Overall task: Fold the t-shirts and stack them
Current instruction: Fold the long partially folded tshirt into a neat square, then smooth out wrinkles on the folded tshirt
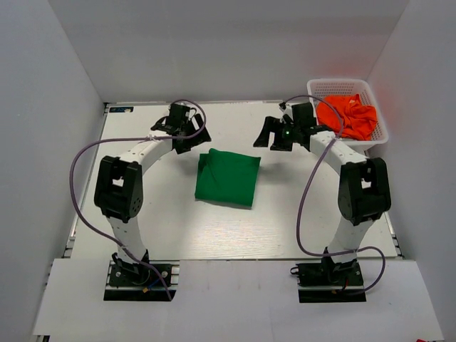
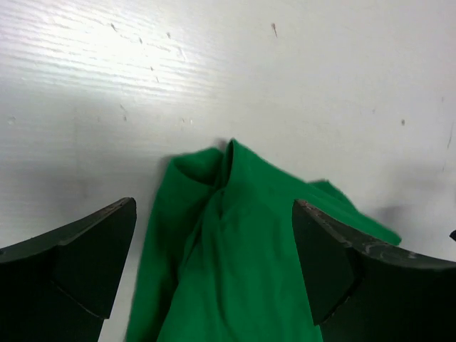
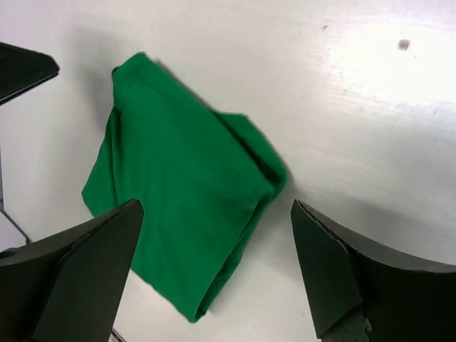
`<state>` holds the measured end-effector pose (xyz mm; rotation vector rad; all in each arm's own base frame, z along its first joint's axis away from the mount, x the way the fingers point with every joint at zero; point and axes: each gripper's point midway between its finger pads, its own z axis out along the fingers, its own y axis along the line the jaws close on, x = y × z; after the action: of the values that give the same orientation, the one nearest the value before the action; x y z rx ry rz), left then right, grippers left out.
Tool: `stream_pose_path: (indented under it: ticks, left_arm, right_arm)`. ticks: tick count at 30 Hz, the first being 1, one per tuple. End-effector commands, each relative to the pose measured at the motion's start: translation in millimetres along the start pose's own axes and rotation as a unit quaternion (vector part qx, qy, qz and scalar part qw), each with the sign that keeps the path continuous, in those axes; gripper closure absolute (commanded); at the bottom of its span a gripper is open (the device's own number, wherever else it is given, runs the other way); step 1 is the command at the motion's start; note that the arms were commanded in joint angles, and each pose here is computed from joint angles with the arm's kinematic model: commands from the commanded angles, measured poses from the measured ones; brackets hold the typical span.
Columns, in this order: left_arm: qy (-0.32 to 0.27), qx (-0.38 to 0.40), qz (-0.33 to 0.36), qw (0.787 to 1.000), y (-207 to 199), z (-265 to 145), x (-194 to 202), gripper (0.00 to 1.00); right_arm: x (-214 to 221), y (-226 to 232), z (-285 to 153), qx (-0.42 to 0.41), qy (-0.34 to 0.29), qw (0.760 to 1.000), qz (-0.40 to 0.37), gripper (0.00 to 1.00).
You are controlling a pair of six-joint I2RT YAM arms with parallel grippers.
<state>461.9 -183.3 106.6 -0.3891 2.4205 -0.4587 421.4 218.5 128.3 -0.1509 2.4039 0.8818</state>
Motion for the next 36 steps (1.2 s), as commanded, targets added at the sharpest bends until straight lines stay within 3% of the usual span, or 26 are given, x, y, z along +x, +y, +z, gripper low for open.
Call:
stream_pose_path:
  ticks: [1,5,8,14,21,24,25,28,31,35,36]
  left_arm:
    - [-0.021,0.086,0.041,0.995,-34.6,-34.4,0.8,0.0]
    - [-0.033,0.12,0.086,0.989,-40.5,-37.8,7.7,0.0]
    - [-0.026,0.098,0.106,0.989,-30.9,-21.1,10.3,0.0]
    - [0.014,0.111,0.116,0.987,-34.3,17.1,23.5,0.16]
    - [0.036,0.121,0.115,0.985,-39.7,31.2,28.1,0.43]
    - [0.047,0.128,0.104,0.985,-39.5,31.9,35.4,0.59]
    - [0.045,0.136,0.105,0.984,-42.8,31.4,34.4,0.73]
    - [0.041,0.139,0.099,0.984,-45.0,24.9,32.4,0.99]
    - [0.04,0.149,0.097,0.983,-43.7,14.2,31.9,1.0]
    - [0.021,0.157,0.093,0.983,-44.7,-6.1,23.6,1.0]
    - [0.018,0.159,0.093,0.983,-45.1,-11.6,23.0,1.0]
  right_arm:
    - [5.6,18.7,-27.7,-0.017,-0.023,0.999,-0.026,0.1]
    - [26.0,33.5,-40.3,-0.05,-0.019,0.998,-0.034,0.1]
    - [35.1,31.6,-36.1,-0.045,-0.014,0.998,-0.033,0.1]
    - [35.7,16.6,-14.8,-0.013,0.002,1.0,-0.028,0.14]
    - [27.5,3.4,6.0,0.011,0.01,1.0,-0.019,0.22]
    - [29.2,-0.5,13.2,0.016,0.015,1.0,-0.019,0.26]
    - [31.6,-2.5,16.3,0.015,0.02,1.0,-0.016,0.28]
    - [36.5,4.9,23.4,-0.009,0.034,0.999,-0.015,0.4]
    - [36.1,12.7,28.0,-0.037,0.039,0.998,-0.016,0.59]
    - [31.6,25.2,28.8,-0.058,0.036,0.997,-0.023,0.98]
    - [33.2,25.5,28.6,-0.057,0.037,0.997,-0.019,1.0]
